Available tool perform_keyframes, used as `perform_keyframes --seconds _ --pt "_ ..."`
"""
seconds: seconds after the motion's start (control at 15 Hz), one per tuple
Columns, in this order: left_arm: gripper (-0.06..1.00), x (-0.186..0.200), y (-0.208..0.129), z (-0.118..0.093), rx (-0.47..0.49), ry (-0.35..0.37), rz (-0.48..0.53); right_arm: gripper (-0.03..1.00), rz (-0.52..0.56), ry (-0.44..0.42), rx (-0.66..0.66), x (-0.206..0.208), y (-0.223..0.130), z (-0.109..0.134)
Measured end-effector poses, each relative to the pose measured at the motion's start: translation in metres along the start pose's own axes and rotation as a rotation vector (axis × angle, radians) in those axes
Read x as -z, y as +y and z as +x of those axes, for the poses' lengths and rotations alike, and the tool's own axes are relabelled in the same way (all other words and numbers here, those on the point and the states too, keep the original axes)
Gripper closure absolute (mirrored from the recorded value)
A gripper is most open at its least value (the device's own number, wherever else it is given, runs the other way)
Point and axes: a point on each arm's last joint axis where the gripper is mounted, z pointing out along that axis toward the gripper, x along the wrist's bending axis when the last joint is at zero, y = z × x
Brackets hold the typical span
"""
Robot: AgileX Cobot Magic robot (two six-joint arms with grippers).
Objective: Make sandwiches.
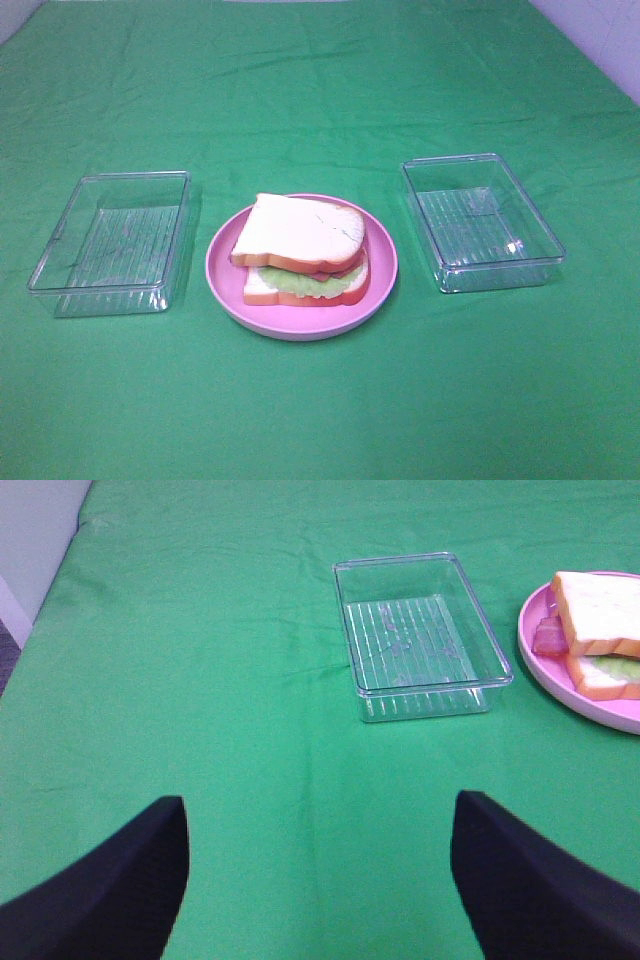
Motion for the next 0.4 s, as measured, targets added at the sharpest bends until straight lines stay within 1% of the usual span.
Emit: perform_keyframes --seconds 0.4 --pt "0.25 0.0 0.0 0.0 0.0 0.0 0.0 0.21 0.0 0.0 0.0 0.0 0.0 0.0"
